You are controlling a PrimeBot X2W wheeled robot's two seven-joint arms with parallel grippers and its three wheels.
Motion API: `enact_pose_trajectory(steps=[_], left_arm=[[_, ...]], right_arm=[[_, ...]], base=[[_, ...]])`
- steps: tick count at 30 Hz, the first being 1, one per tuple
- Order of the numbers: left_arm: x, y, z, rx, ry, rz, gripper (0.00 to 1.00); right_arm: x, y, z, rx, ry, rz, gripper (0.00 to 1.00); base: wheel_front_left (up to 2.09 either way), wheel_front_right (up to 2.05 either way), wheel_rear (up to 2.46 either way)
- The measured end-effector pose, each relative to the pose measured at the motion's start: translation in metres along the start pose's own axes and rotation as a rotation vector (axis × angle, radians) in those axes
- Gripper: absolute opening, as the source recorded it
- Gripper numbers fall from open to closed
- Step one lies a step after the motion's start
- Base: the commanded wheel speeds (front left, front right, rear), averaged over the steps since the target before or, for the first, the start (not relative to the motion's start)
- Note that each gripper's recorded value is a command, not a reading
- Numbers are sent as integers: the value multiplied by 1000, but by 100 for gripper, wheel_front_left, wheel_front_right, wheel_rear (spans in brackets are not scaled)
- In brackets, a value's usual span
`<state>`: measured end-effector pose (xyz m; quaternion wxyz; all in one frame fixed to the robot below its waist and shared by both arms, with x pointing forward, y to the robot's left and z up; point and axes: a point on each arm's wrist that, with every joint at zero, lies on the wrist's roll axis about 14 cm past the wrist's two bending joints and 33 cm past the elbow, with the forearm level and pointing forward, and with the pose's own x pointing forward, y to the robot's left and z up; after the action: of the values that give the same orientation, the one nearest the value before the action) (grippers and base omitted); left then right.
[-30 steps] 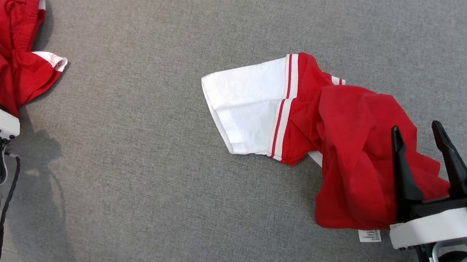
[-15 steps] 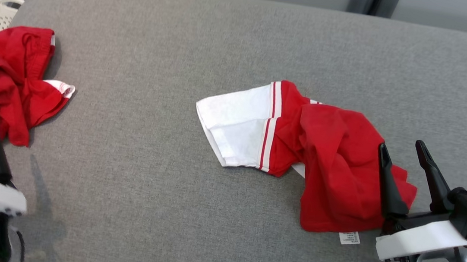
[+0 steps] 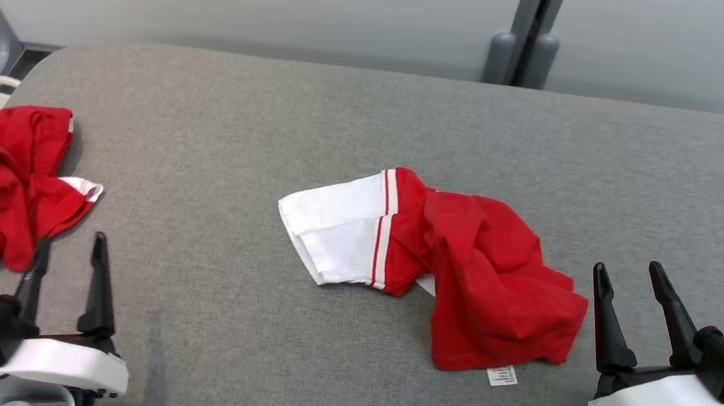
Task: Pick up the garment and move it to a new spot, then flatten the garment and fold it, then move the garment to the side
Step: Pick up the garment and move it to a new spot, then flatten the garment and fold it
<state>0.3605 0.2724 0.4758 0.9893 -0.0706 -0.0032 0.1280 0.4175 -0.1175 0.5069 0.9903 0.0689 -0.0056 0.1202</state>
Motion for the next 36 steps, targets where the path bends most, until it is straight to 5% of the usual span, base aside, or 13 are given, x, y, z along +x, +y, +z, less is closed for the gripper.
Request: enact_pose_trajectory(steps=[13,36], left_arm=[[-10,-66,12,36,11,-202,100],[-26,-66,13,56,46,-217,100]], right_arm=[[-44,-20,10,-18,-9,-85,100],[-59,-21,11,-21,3,-98,100]], base=[[0,0,0],[0,0,0]])
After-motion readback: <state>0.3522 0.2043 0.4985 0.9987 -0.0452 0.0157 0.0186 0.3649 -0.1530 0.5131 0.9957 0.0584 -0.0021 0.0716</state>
